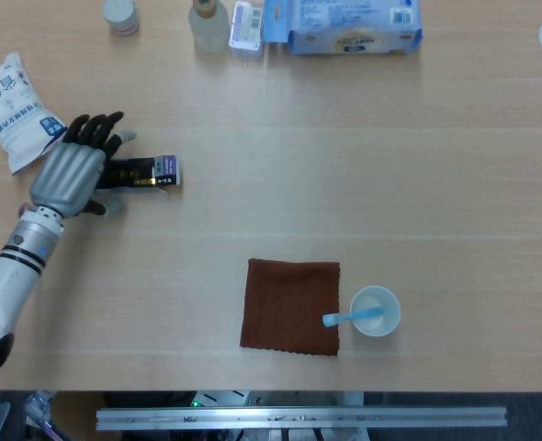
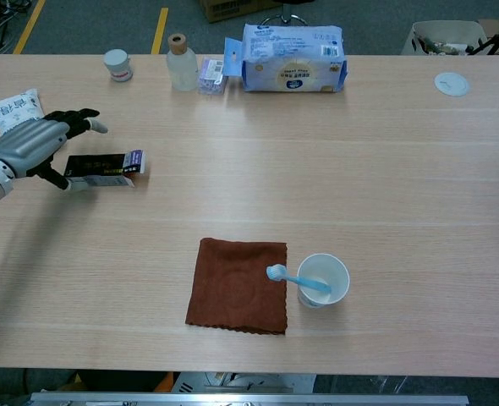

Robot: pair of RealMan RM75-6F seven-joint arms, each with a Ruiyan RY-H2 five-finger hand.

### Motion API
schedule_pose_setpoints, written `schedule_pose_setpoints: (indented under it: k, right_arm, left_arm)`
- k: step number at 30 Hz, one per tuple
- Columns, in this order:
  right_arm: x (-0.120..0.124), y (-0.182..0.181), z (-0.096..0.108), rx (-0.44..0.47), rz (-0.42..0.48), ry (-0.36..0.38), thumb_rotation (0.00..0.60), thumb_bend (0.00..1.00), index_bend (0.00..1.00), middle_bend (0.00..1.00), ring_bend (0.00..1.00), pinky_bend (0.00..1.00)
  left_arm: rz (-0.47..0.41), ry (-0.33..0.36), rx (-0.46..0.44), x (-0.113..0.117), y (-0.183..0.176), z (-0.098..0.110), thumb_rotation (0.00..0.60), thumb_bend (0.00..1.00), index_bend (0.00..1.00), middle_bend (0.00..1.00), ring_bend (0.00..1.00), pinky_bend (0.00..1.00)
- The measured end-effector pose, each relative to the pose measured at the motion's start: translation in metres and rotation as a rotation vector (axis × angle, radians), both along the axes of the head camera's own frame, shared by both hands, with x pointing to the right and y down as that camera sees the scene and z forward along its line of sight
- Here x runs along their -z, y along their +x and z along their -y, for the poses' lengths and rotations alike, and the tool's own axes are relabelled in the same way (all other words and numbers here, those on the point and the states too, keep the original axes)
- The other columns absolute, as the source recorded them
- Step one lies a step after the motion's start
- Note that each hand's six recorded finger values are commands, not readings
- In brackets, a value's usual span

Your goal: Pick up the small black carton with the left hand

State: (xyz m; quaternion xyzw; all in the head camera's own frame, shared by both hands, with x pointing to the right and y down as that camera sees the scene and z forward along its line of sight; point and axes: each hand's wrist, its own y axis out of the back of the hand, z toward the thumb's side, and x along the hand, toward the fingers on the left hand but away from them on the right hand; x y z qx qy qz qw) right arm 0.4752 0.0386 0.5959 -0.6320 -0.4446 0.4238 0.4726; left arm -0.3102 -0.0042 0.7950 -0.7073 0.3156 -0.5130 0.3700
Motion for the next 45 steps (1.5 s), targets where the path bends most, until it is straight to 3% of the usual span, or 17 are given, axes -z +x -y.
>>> schedule_pose_setpoints:
  k: [7, 21, 38, 45]
  right_arm:
    - [-0.001, -0.001, 0.001, 0.005, -0.003, -0.002, 0.6, 0.19, 0.1, 0.12, 0.09, 0.18]
    - [0.001, 0.002, 0.0, -0.002, 0.004, 0.0, 0.6, 0.19, 0.1, 0.12, 0.09, 0.18]
    - [0.0, 0.0, 0.001, 0.001, 0.001, -0.006, 0.6, 0.19, 0.1, 0.12, 0.09, 0.18]
    - [-0.001, 0.0, 0.0, 0.0, 0.002, -0.009, 0.6, 0.19, 0.1, 0.12, 0.09, 0.18]
  left_arm:
    - [0.011, -0.092, 0.057, 0.001, -0.013, 0.003, 0.6, 0.17, 0.24, 0.0, 0.0, 0.0]
    - [0.086, -0.104, 0.066, -0.006, -0.017, 0.012, 0.6, 0.17, 0.26, 0.0, 0.0, 0.0]
    - [0.09, -0.106, 0.075, -0.011, -0.019, 0.013, 0.6, 0.17, 0.29, 0.0, 0.0, 0.0]
    - [0.089, -0.109, 0.066, -0.012, -0.018, 0.011, 0.6, 0.27, 0.27, 0.0, 0.0, 0.0]
